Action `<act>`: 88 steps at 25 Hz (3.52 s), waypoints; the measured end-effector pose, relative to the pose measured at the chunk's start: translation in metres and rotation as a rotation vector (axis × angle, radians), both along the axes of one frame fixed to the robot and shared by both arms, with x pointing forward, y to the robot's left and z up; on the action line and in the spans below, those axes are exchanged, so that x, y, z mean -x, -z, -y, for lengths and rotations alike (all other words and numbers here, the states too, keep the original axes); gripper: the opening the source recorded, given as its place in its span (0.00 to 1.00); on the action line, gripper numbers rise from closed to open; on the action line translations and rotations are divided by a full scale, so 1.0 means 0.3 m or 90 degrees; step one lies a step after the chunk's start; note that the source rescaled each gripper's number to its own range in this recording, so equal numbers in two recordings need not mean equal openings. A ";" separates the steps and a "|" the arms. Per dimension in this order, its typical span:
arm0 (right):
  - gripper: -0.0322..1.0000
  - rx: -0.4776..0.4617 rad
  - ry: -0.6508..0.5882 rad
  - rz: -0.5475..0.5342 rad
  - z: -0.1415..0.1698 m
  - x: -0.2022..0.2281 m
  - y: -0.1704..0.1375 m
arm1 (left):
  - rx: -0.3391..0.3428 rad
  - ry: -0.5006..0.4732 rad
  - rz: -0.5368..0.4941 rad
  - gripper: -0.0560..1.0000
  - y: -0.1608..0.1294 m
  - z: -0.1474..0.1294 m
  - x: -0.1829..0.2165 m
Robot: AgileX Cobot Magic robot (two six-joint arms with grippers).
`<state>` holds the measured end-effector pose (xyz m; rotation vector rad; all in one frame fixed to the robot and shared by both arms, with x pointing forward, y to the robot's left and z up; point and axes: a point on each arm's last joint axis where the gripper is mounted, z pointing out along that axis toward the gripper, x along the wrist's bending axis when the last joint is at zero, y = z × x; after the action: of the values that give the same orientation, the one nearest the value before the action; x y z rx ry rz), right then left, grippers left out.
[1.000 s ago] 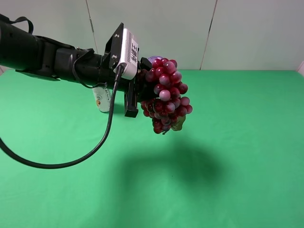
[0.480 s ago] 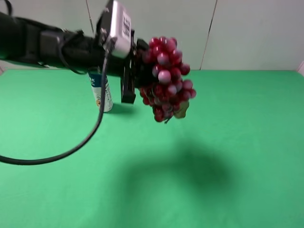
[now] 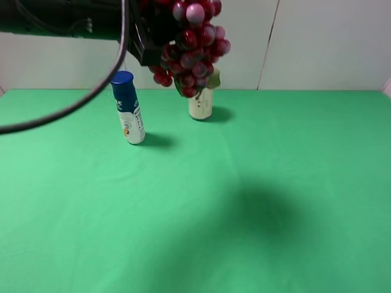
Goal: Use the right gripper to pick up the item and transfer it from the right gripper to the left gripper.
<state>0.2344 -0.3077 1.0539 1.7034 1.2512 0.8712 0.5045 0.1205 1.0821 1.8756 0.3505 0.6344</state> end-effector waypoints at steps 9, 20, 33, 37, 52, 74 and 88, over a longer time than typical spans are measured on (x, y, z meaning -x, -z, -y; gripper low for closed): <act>1.00 0.000 0.000 0.000 0.000 0.000 0.000 | -0.014 -0.092 -0.040 0.06 0.027 -0.043 0.001; 1.00 0.000 0.000 0.000 0.000 0.000 0.000 | -0.043 -0.090 -0.145 0.06 0.180 -0.069 0.065; 1.00 0.000 0.000 0.001 0.000 0.000 0.000 | -0.070 -0.095 -0.260 0.06 0.333 -0.109 0.156; 1.00 0.000 0.000 0.001 0.000 0.000 0.000 | -0.074 -0.102 -0.285 0.06 0.361 -0.119 0.176; 1.00 0.000 0.000 0.001 0.000 0.000 0.000 | -0.087 -0.212 -0.282 0.06 0.373 -0.213 0.256; 1.00 0.000 0.000 0.001 0.000 0.000 0.000 | -0.114 -0.476 -0.262 0.06 0.384 -0.347 0.265; 1.00 0.000 0.000 0.001 0.000 0.000 -0.001 | -0.128 -0.529 -0.269 0.06 0.406 -0.379 0.279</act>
<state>0.2345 -0.3077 1.0541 1.7016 1.2501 0.8726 0.4208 0.2341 0.9602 2.0196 1.4313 0.8246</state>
